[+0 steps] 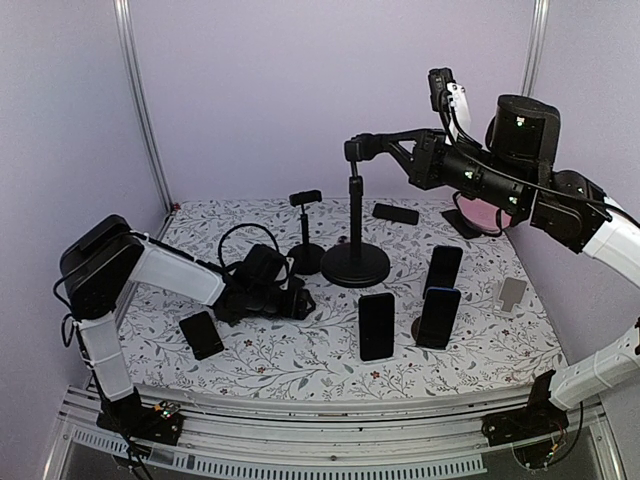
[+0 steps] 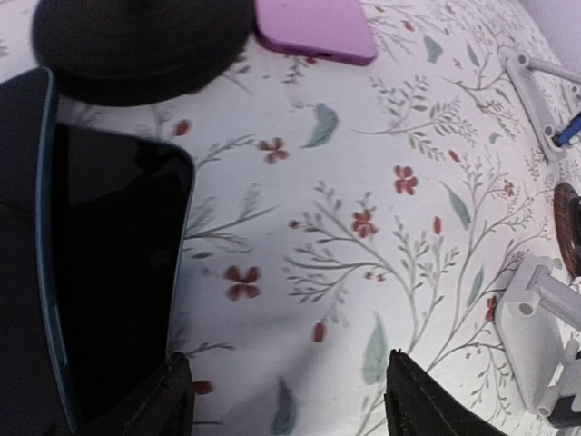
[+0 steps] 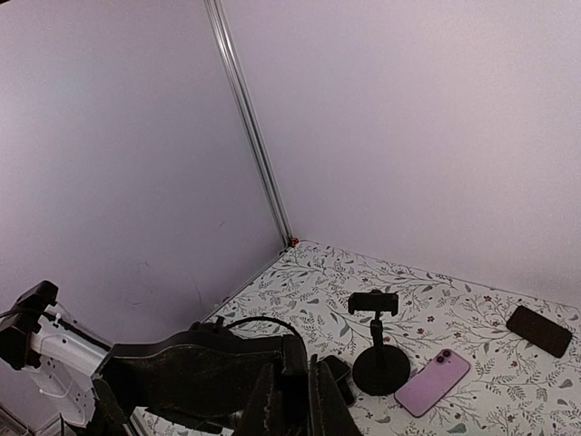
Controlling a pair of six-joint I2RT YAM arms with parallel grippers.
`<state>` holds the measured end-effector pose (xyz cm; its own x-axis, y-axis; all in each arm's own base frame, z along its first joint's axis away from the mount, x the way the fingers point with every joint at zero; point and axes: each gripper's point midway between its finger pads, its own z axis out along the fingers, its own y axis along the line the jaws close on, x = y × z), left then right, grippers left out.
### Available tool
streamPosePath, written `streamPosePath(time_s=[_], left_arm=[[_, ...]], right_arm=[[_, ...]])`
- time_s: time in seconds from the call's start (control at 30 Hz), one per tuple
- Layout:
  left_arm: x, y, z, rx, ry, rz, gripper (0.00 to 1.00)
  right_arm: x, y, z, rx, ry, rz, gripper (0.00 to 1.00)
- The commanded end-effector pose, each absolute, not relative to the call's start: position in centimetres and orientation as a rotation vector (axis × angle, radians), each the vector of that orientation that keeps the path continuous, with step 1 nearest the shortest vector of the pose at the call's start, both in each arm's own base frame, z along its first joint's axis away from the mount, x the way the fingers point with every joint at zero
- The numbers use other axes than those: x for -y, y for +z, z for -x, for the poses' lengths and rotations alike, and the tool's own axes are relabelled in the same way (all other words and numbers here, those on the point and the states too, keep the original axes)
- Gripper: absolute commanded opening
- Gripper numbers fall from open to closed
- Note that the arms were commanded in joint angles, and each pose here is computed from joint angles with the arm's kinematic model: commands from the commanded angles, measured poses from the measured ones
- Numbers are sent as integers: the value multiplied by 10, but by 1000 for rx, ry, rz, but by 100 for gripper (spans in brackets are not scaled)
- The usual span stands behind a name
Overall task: Place the phone on the phone stand
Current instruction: Move the phone stand to the center of the board.
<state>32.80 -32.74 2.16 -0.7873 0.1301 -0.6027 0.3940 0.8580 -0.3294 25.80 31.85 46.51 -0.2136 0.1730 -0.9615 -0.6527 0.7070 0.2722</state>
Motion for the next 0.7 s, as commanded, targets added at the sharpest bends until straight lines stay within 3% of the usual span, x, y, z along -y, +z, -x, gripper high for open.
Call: streamPosePath(time_s=[0.0,0.67], left_arm=[[250,-19,-320,-2624,-357,-300,72],[182,3,-353,-2598,-304,-153,74]], right_arm=[[-307,501,-252,-1514,874,323,1],[-369,465,-271,-1553,978,392,1]])
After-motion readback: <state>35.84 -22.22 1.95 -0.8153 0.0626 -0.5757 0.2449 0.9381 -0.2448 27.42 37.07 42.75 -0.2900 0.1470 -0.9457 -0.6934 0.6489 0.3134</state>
